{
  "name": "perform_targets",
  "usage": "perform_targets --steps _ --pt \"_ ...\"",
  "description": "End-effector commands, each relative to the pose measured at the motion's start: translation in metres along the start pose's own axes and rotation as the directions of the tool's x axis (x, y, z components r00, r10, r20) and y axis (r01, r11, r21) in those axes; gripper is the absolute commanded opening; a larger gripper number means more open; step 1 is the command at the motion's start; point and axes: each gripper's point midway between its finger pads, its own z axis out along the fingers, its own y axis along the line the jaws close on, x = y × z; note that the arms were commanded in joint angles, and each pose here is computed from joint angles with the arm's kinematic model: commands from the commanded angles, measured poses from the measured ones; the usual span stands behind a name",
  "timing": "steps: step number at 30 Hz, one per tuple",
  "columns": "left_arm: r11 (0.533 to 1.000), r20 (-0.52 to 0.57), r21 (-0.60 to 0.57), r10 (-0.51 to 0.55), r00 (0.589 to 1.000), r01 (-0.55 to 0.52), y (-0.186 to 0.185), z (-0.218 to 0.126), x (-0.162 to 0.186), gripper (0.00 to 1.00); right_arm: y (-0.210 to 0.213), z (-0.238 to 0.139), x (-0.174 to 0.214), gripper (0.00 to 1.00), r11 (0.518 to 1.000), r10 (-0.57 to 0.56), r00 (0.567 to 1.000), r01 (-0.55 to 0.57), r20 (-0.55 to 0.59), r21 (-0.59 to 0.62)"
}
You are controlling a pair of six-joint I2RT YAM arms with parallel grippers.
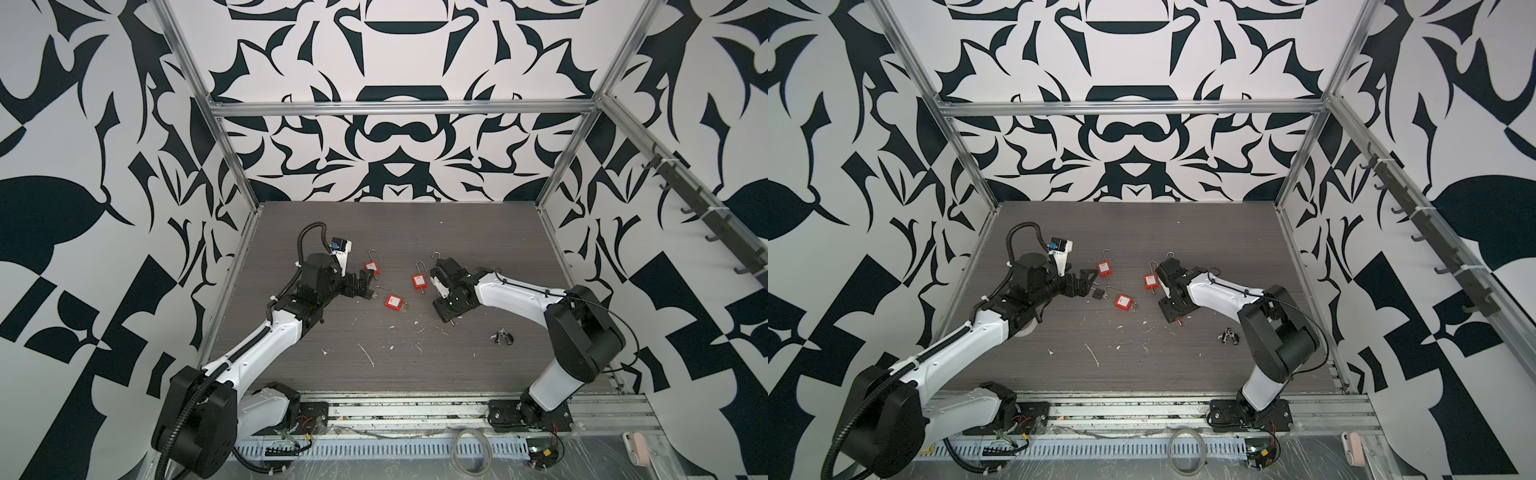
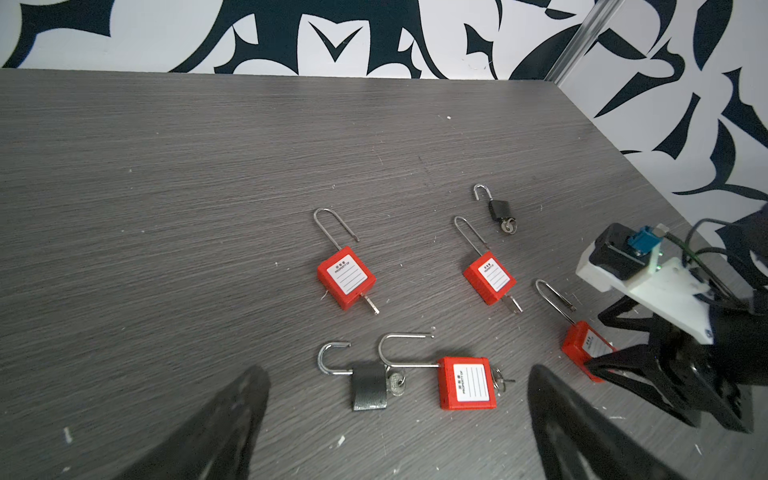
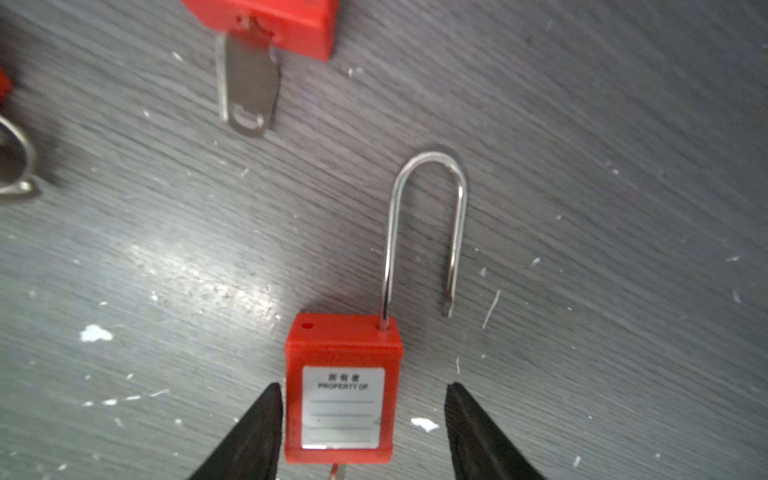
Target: Lock with the key
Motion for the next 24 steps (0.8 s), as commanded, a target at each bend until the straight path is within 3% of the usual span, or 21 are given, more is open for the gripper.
perform_targets --steps 1,8,24 --pt "1.000 -0.014 -0.011 -0.016 1.000 0.016 0.001 -0.001 0.003 0.99 0.000 -0.007 -0.009 0.62 1.000 0.026 1.000 -0.026 0.013 0.014" --pt "1.000 -0.018 -0.009 -0.015 1.000 0.015 0.001 0.002 0.002 0.99 0.004 -0.002 -0.006 0.59 1.000 0.025 1.000 -0.025 -0.012 0.003" --pt "1.000 -0.018 -0.001 -0.008 1.000 0.008 -0.001 0.000 0.001 0.99 0.015 -0.002 -0.009 0.39 0.999 0.000 0.999 -0.001 -0.032 -0.038"
